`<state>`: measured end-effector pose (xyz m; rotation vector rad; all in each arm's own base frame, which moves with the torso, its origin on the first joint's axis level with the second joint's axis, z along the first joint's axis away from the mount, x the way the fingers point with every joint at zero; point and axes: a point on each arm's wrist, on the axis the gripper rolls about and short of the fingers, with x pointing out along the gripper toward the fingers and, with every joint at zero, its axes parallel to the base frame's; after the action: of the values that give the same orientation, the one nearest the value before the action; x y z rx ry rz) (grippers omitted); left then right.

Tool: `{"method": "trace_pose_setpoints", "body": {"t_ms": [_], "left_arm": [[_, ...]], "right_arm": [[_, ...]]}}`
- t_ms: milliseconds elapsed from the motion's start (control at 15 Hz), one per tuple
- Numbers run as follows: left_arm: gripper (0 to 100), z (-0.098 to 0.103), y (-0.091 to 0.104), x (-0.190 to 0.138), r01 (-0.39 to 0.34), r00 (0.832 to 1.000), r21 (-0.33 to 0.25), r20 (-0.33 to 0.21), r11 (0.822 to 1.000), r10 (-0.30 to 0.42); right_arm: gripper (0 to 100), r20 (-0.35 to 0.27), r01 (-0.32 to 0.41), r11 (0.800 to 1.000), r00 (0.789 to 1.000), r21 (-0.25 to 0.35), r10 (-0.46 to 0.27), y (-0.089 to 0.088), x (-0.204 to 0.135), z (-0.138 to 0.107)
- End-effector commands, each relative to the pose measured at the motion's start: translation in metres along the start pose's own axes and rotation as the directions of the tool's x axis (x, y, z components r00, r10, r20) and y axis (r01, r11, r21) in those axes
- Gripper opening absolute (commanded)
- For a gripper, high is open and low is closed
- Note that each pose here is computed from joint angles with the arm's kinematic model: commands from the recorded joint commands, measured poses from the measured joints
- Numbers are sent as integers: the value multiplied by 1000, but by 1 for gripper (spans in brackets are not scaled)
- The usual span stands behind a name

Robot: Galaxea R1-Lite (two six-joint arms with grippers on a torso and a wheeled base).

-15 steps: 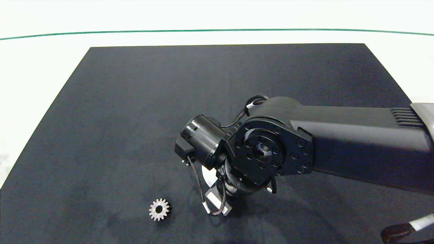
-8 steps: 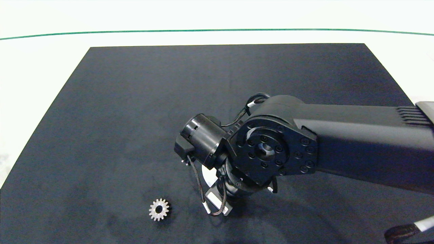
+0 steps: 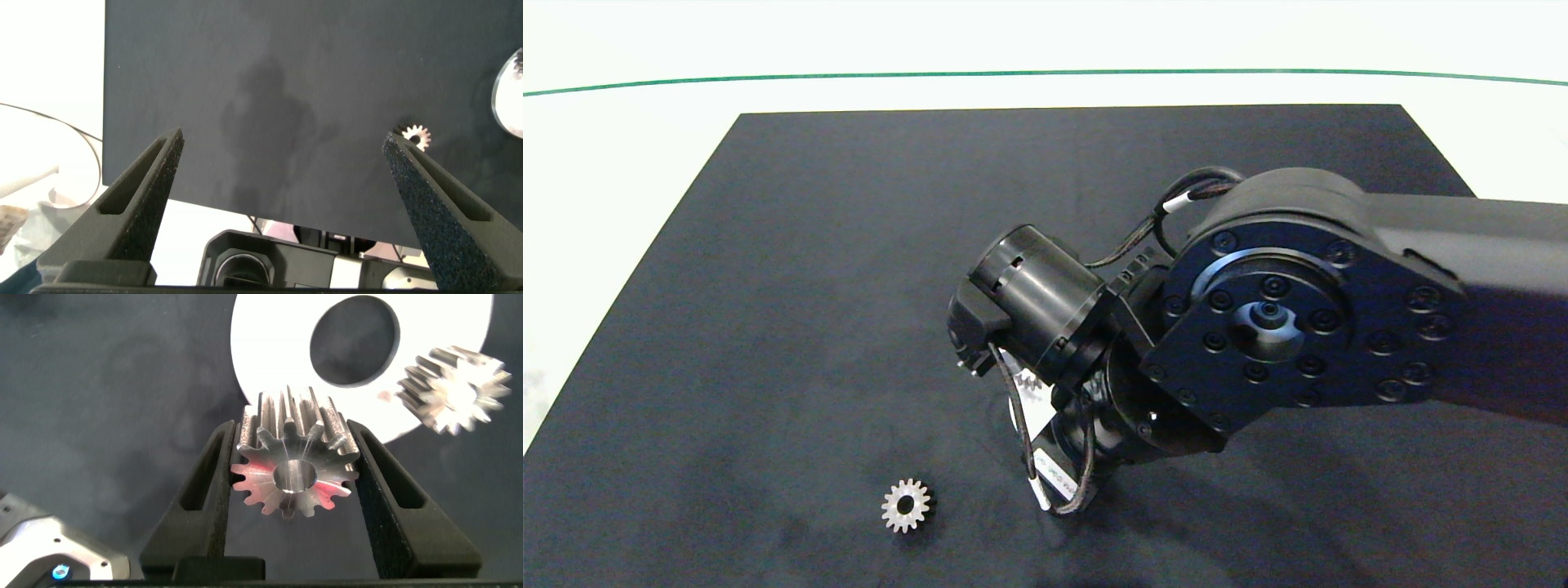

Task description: Remove an incorrectly installed larger gear and replace it with the correct smaller gear

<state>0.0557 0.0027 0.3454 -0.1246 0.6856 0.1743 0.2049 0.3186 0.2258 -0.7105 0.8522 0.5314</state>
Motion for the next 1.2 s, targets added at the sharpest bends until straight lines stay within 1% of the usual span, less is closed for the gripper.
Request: {"method": "trace_pose_setpoints", "body": {"t_ms": [67, 200, 333, 400, 533, 600, 667, 733, 867, 933, 1133, 1200], "left_arm": [[100, -1, 0, 0, -3, 1000, -1, -8, 1000, 3], [100, -1, 0, 0, -4, 1000, -2, -8, 1000, 4], [100, 0, 0, 0, -7, 1000, -4, -6, 1000, 6], [100, 0, 0, 0, -5, 1000, -3, -7, 1000, 5], [100, -1, 0, 0, -4, 1000, -3, -7, 1000, 4], [100, -1, 0, 0, -4, 1000, -3, -7, 1000, 4], [100, -1, 0, -1, -4, 1000, -3, -5, 1000, 4], [100, -1, 0, -1, -4, 1000, -3, -5, 1000, 4], [100, -1, 0, -1, -4, 1000, -3, -5, 1000, 4], [100, -1, 0, -1, -4, 1000, -3, -5, 1000, 4], [100, -1, 0, -1, -4, 1000, -4, -5, 1000, 4], [100, -1, 0, -1, -3, 1000, -2, -5, 1000, 3]], "right_arm": [[0, 0, -3, 1000, 1000, 9, 3, -6, -22, -8], [0, 59, 5, 998, 998, 69, -9, -20, -48, -12], [0, -5, 43, 997, 999, 62, -43, -29, -49, -35], [0, -28, 46, 997, 999, 59, -44, -31, -50, -45], [0, -31, 52, 996, 998, 76, -50, -36, -48, -64], [0, -19, 53, 995, 998, 86, -52, -36, -46, -69], [0, 1, 62, 993, 998, 104, -62, -38, -40, -82], [0, 0, 64, 992, 998, 109, -64, -38, -37, -89], [0, -39, 65, 993, 997, 101, -61, -37, -32, -104], [0, -46, 66, 993, 997, 102, -61, -38, -31, -108], [0, -17, 59, 989, 998, 133, -57, -36, -17, -128], [0, -22, 48, 989, 999, 140, -45, -35, -12, -133]]}}
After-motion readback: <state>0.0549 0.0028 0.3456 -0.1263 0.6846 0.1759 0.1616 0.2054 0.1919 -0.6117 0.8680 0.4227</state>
